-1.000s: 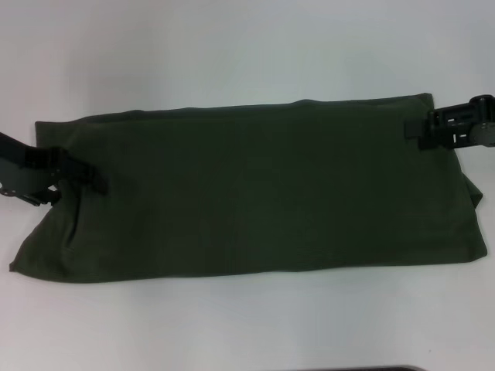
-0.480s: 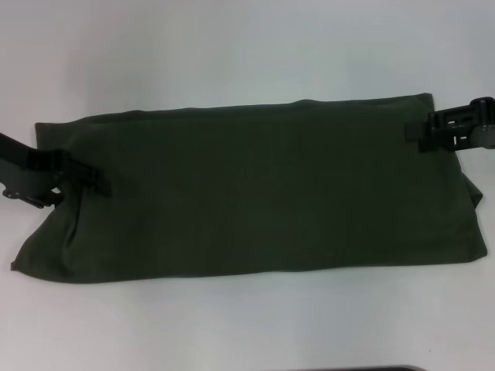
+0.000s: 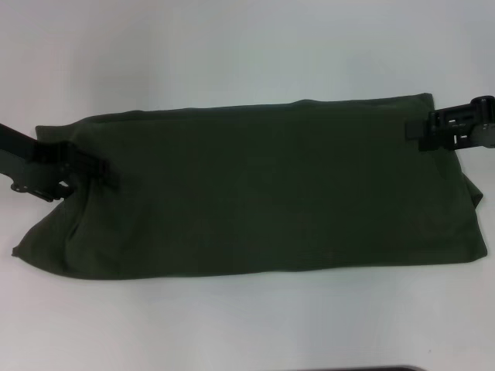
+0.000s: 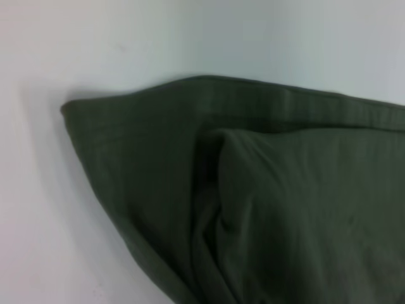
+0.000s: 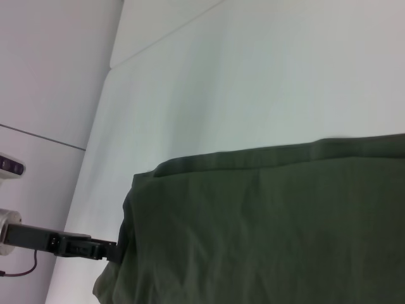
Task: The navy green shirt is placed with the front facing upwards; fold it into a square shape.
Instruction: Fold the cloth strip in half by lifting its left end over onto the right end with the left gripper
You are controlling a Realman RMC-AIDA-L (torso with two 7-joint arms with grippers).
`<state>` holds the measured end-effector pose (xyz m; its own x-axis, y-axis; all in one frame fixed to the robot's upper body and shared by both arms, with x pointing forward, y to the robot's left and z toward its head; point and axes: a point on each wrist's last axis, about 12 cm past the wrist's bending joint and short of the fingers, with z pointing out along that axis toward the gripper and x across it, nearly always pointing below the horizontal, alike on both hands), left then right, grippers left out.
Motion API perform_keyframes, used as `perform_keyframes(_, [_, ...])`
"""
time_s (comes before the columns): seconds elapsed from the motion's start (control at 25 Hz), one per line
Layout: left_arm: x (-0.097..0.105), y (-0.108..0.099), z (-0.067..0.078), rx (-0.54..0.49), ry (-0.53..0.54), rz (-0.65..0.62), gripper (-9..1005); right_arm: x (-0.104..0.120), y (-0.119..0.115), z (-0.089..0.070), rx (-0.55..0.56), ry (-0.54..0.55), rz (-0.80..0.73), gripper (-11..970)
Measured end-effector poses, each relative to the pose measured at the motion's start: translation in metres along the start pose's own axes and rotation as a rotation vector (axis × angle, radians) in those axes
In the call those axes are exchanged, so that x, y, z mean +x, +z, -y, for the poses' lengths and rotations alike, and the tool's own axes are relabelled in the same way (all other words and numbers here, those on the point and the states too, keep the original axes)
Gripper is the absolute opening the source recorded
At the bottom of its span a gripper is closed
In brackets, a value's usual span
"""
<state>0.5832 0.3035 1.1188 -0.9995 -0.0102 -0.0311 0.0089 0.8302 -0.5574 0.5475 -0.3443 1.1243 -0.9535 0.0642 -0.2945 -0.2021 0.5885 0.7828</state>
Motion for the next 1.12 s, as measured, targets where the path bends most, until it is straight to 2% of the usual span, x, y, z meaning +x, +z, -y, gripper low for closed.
perform_keyframes(0.32, [-0.0010, -0.0012, -0.0027, -0.031, 0.015, -0.002, 669, -0.0004, -0.0007, 0.0001, 0.001, 0.000, 0.001, 646])
perform_keyframes(0.56, [0.0006, -0.0030, -0.0031, -0.019, 0.013, -0.011, 471, 0.0009, -0.0014, 0.0016, -0.002, 0.010, 0.002, 645])
perform_keyframes(0.84, [0.0029, -0.0026, -0.0010, 0.008, 0.026, -0.035, 314, 0.0009, -0.0009, 0.0015, -0.002, 0.008, -0.002, 644])
perform_keyframes(1.0, [0.0023, -0.0051, 0.0017, 0.040, 0.040, -0.031, 224, 0.0012, -0.0013, 0.0018, -0.002, 0.009, 0.000, 644])
perform_keyframes(1.12, [0.0019, -0.0081, 0.0040, 0.087, 0.053, -0.027, 112, 0.0014, -0.0014, 0.0020, -0.001, 0.009, 0.000, 645])
